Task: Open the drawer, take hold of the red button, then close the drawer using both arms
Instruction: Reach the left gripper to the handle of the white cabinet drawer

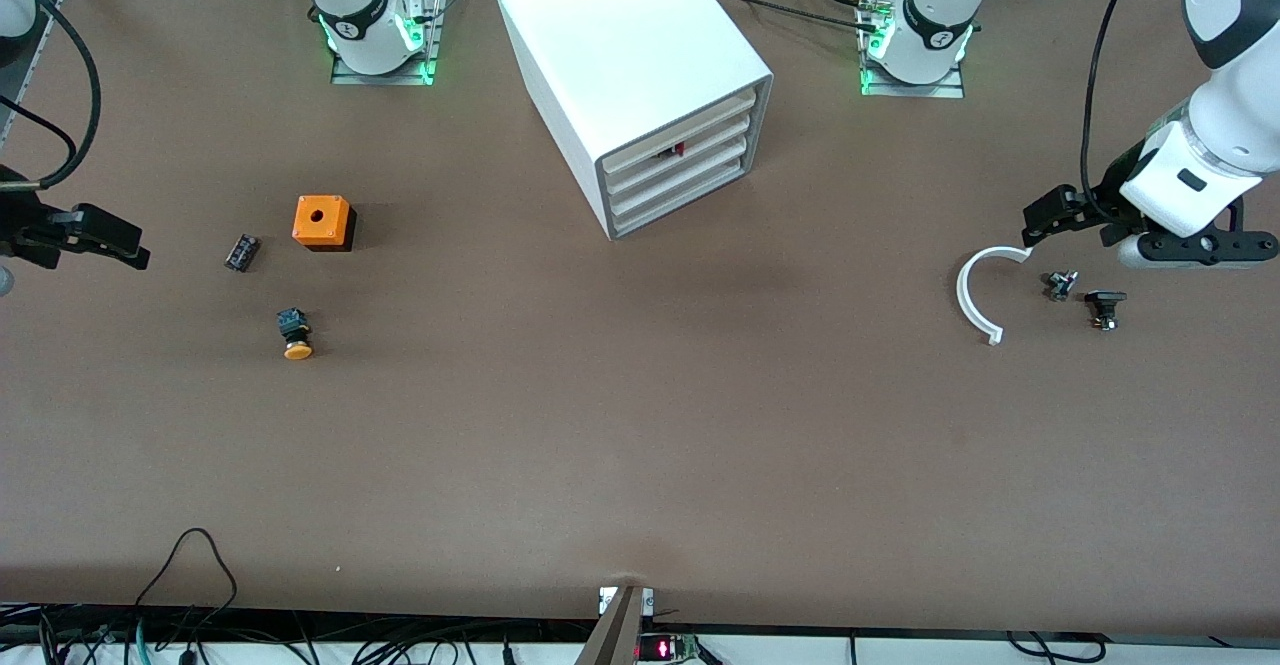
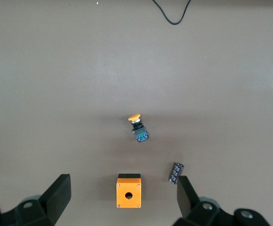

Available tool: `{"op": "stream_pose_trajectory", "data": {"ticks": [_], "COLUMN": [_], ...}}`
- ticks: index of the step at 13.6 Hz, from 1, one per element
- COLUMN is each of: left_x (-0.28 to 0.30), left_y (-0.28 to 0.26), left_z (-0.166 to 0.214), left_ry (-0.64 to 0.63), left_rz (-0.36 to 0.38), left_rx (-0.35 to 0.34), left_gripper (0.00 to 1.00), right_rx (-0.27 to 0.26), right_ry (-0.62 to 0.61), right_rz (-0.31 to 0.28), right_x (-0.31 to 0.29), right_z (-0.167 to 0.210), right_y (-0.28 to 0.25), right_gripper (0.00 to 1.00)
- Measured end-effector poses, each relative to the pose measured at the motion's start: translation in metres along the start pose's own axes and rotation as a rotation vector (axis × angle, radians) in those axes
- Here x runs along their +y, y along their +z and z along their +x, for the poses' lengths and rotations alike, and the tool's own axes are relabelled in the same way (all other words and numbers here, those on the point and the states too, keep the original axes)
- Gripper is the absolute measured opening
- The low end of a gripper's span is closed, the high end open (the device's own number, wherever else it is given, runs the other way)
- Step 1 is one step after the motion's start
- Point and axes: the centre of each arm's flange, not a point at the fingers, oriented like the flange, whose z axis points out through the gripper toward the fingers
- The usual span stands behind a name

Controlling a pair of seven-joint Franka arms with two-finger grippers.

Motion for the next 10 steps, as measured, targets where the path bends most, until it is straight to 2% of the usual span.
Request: {"op": "stream_pose_trajectory", "data": {"ticks": [7,9,10], "left_x": [-0.001,0.0,0.004], "left_y": [0.008,0.038,0.063], "left_z": [0.0,-0.001,-0.002], "left_ry": [0.004,0.009,0.001], "left_rz": [-0.001,-0.02,-0.069], "left_rx": [-0.035,-0.112,-0.168], "left_gripper": [1.0,1.0,1.0], "right_rx": [0.017,0.015,0.014], "right_ry": [0.025,0.028,0.029], "right_rz": [-0.002,-0.002,-0.002], "right_x": [0.012,0.014,0.015], "right_z": [-0.047,-0.05,-0.05], "right_y": [-0.007,-0.005,-0.005], "right_gripper": [1.0,1.0,1.0]}}
